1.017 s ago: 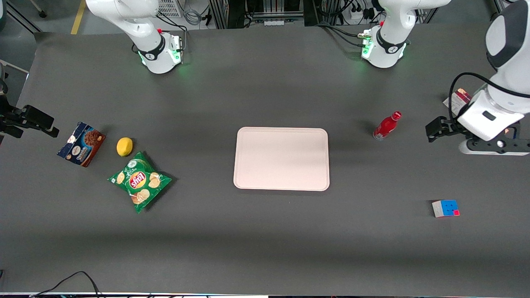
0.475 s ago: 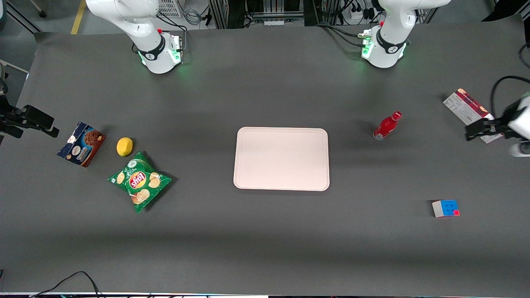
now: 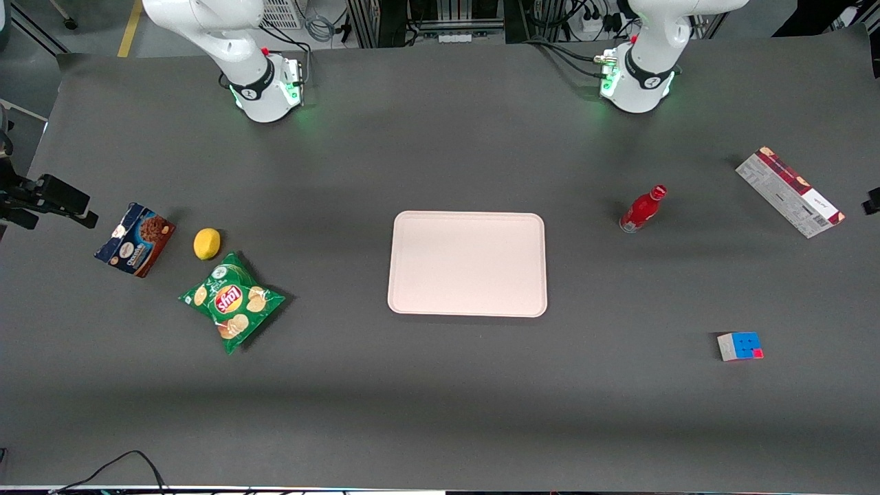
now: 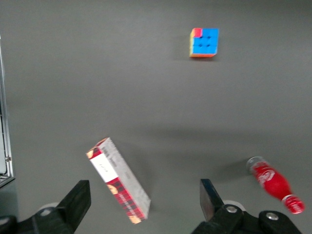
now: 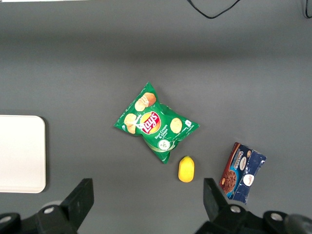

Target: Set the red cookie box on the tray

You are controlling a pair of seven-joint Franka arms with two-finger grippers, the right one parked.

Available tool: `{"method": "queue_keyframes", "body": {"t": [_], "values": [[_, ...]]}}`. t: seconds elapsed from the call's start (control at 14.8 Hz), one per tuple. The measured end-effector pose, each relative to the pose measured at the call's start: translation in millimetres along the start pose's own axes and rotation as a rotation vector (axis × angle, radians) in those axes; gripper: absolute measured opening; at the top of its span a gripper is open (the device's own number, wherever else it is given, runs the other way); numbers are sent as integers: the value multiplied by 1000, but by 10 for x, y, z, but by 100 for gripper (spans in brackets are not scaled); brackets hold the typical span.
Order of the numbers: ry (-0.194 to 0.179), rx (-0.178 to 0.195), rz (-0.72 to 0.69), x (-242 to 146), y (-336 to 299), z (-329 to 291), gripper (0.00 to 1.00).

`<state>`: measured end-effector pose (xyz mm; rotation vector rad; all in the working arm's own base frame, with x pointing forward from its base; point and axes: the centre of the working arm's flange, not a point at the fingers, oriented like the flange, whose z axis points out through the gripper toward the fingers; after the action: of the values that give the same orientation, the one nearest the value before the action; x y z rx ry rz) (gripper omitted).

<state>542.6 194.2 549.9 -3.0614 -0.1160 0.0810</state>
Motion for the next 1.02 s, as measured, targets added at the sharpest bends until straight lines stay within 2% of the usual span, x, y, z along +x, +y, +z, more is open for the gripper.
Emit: {"method": "queue_keyframes", "body": {"t": [0.27, 0.34, 0.54, 0.61, 0.75, 0.88, 1.02], "values": [[7, -36, -12, -292, -800, 44, 100], [20, -61, -32, -406, -1036, 48, 100], [84, -210, -44, -878, -1735, 111, 100], [105, -235, -3, -994, -1876, 128, 100], [123, -240, 65, -1014, -1897, 116, 100], [117, -240, 84, -875, -1730, 114, 100], [79, -254, -56, -780, -1596, 144, 100]]}}
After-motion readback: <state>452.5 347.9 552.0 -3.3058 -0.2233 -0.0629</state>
